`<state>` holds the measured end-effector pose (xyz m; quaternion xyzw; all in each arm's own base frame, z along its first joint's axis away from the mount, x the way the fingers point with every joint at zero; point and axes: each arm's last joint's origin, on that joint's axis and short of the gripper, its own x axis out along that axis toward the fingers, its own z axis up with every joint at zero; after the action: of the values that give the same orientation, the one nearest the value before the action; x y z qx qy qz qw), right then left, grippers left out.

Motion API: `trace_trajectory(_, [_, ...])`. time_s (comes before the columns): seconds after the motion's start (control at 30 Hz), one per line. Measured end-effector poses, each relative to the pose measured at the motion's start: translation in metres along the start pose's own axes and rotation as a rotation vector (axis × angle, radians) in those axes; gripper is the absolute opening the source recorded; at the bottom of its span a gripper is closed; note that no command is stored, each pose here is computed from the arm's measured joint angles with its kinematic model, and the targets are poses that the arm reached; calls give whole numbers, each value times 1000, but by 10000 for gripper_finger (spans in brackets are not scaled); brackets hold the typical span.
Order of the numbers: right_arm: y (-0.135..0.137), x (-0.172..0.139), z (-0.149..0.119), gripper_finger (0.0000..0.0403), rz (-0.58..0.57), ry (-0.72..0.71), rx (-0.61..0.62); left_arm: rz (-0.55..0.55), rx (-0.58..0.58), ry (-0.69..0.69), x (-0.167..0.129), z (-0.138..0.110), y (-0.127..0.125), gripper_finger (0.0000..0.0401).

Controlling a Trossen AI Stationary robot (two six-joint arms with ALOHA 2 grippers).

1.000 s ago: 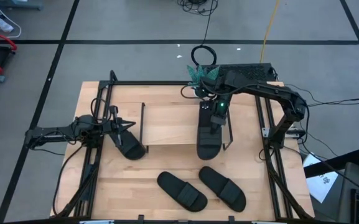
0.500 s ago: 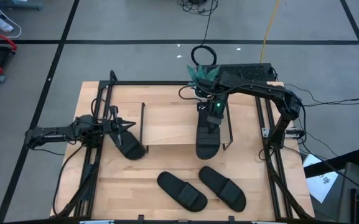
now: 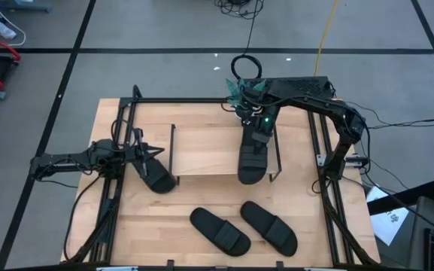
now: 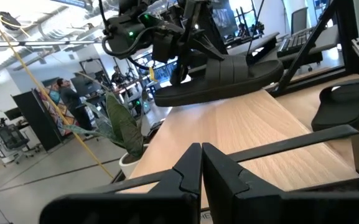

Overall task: Pick and place slides into the shelf
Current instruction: Put the black slide on the shelf

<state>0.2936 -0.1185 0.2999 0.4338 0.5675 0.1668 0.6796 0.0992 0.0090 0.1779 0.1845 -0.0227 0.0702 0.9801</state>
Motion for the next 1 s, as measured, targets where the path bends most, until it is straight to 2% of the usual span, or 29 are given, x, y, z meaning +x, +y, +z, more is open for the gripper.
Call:
trace_trajectory(0.53, [-2,-1,0,4,-52,-2,-51,-1,-1,2,0,0,0,19])
trace_trajectory(0.8, [-8,2,-1,4,-74,12,-34,-1,-1,2,0,0,0,19])
trace_trajectory(1.0, [-11,6,-3,24,-73,28,-18,-1,-1,2,0,0,0,19])
